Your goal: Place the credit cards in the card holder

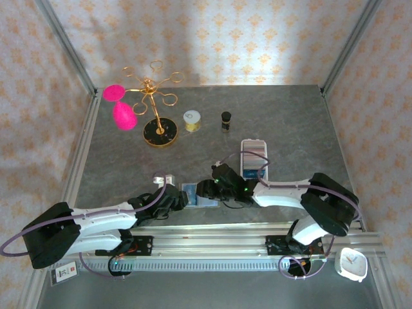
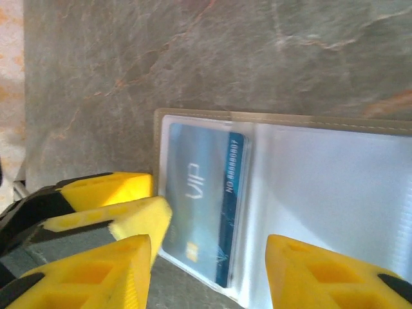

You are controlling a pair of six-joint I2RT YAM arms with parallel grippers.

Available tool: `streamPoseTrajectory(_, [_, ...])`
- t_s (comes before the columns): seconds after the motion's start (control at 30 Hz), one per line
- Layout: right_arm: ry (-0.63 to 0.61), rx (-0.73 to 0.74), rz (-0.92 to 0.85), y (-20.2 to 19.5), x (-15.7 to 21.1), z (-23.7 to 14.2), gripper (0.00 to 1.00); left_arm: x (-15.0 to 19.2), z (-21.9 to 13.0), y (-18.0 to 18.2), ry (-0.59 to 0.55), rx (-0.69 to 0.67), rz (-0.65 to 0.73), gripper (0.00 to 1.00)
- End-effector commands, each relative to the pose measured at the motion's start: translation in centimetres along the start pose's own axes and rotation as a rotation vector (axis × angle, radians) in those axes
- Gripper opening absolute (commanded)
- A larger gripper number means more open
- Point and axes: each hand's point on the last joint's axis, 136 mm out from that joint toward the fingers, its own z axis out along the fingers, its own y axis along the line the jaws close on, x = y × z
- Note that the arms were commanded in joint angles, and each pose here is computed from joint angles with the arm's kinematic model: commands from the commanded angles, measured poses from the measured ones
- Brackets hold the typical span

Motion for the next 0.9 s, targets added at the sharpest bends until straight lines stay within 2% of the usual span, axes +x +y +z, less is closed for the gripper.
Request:
streamPoseTrajectory(0.0, [-0.03, 0.114, 0.014, -2.6, 0.5, -0.7, 0.5, 2.4, 0.3, 1.4, 0.093, -0.023, 0.014, 0.38])
streamPoseTrajectory(0.17, [-0.021, 0.172, 0.007, -3.7, 1.4, -0.6, 0.5, 2.7, 0.4, 1.9, 0.103, -0.042, 0.02, 0.32])
streamPoseTrajectory(0.43, [0.013, 0.201, -0.005, -4.2, 2.8, 0.6, 0.5, 2.8, 0.5, 1.9, 0.109, -0.046, 0.019, 0.28])
streamPoseTrajectory(0.87, [-0.003, 0.088, 0.01, -0.6, 1.9, 1.5, 0.52, 2.9, 0.5, 2.2, 0.106, -0.047, 0.006, 0.23])
